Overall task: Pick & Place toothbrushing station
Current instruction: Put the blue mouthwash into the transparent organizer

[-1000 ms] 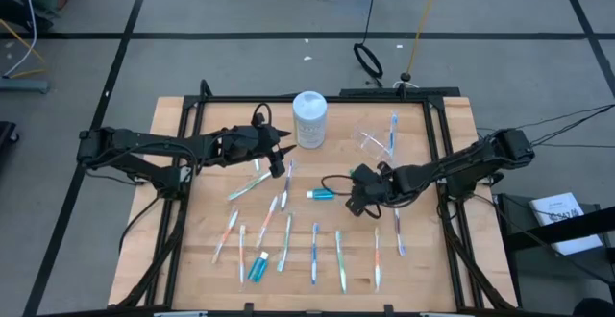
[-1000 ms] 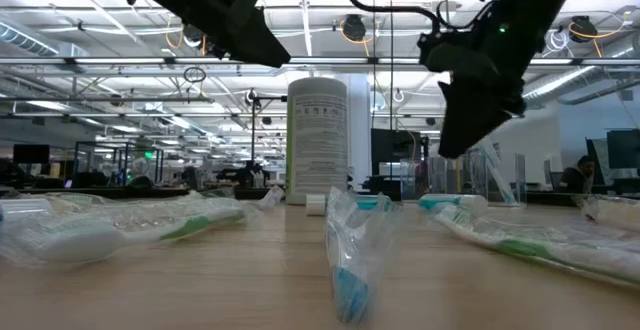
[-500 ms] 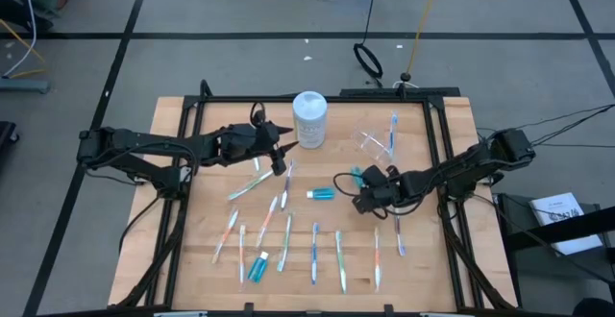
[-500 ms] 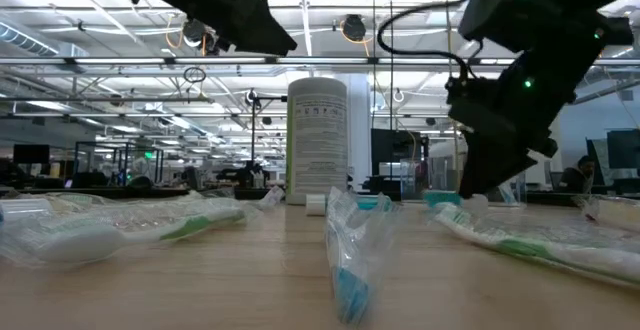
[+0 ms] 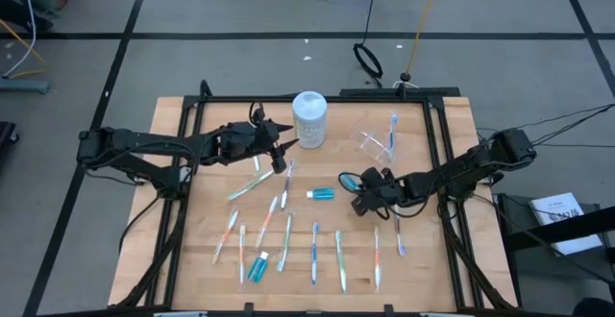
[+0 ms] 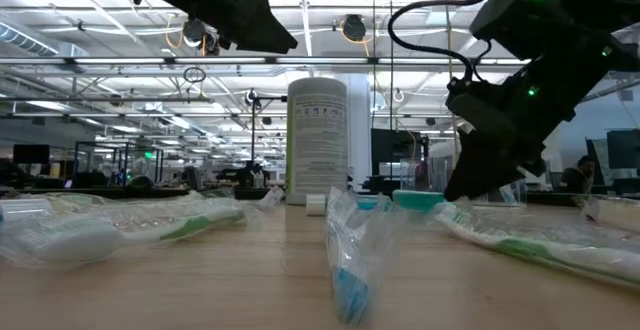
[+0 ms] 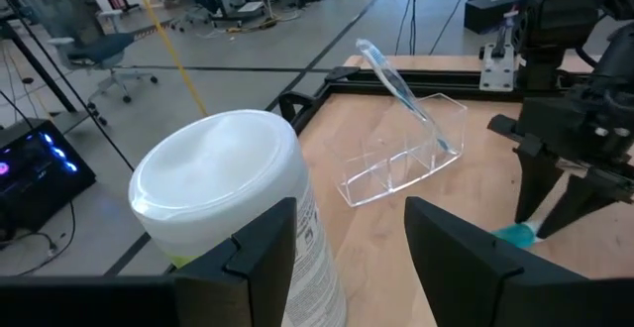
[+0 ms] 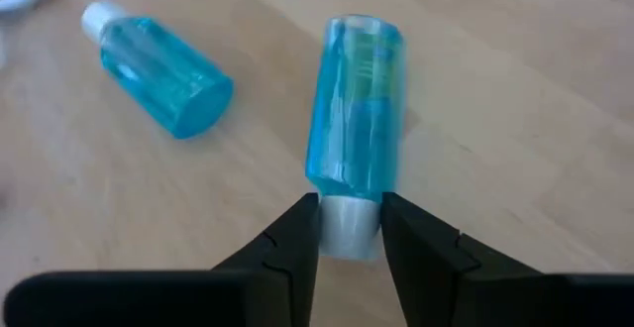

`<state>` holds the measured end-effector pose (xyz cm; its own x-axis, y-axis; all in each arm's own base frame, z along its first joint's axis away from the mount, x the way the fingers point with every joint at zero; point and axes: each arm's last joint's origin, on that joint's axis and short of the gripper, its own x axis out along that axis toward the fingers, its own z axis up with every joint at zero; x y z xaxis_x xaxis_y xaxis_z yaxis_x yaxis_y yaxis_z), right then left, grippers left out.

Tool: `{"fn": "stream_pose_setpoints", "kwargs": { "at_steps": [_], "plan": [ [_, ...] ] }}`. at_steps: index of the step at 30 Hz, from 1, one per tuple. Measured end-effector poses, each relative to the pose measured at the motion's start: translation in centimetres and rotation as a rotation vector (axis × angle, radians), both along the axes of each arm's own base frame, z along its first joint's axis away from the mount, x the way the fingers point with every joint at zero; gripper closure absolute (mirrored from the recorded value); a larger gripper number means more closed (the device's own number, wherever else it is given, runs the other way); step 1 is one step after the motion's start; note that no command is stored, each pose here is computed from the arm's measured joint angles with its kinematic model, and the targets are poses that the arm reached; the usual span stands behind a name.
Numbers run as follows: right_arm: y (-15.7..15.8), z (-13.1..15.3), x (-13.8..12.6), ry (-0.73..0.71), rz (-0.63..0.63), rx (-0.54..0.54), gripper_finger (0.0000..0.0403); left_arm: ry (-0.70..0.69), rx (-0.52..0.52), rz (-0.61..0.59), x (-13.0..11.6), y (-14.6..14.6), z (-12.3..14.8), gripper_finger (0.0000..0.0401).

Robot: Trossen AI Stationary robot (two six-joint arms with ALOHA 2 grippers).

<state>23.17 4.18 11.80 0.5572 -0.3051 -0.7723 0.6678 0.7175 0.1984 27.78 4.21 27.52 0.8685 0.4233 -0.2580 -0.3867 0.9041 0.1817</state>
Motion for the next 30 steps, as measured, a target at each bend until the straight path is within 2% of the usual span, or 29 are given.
{"fn": "stream_pose_setpoints", "kwargs": {
  "at_steps": [5, 10, 13, 17, 22, 27, 30],
  "plan": [
    [0.0, -0.3, -0.1, 0.027, 0.044, 0.012, 0.0259, 0.000, 0.000, 0.000, 0.0, 0.0, 0.0, 0.0206],
    [0.1, -0.5, 0.0, 0.066, 0.115, -0.025, 0.0238, 0.000, 0.001, 0.000, 0.0, 0.0, 0.0, 0.0205],
    [0.1, -0.6, 0.0, 0.079, 0.137, -0.043, 0.0244, 0.000, 0.001, 0.000, 0.0, 0.0, 0.0, 0.0205],
    [0.2, -0.7, -0.1, 0.088, 0.151, -0.039, 0.0273, 0.004, 0.006, -0.003, 0.0, 0.0, 0.0, 0.0205],
    [0.5, -0.6, -0.2, 0.106, 0.210, -0.154, 0.0311, 0.032, 0.064, -0.020, 0.0, 0.0, 0.0, 0.0206],
    [0.3, 0.1, -0.3, 0.114, 0.273, -0.215, 0.0314, 0.060, 0.122, -0.037, 0.0, 0.0, 0.0, 0.0205],
    [-0.2, 1.9, -0.2, 0.125, 0.314, -0.263, 0.0305, 0.088, 0.180, -0.054, 0.0, 0.0, 0.0, 0.0206]
  ]
}}
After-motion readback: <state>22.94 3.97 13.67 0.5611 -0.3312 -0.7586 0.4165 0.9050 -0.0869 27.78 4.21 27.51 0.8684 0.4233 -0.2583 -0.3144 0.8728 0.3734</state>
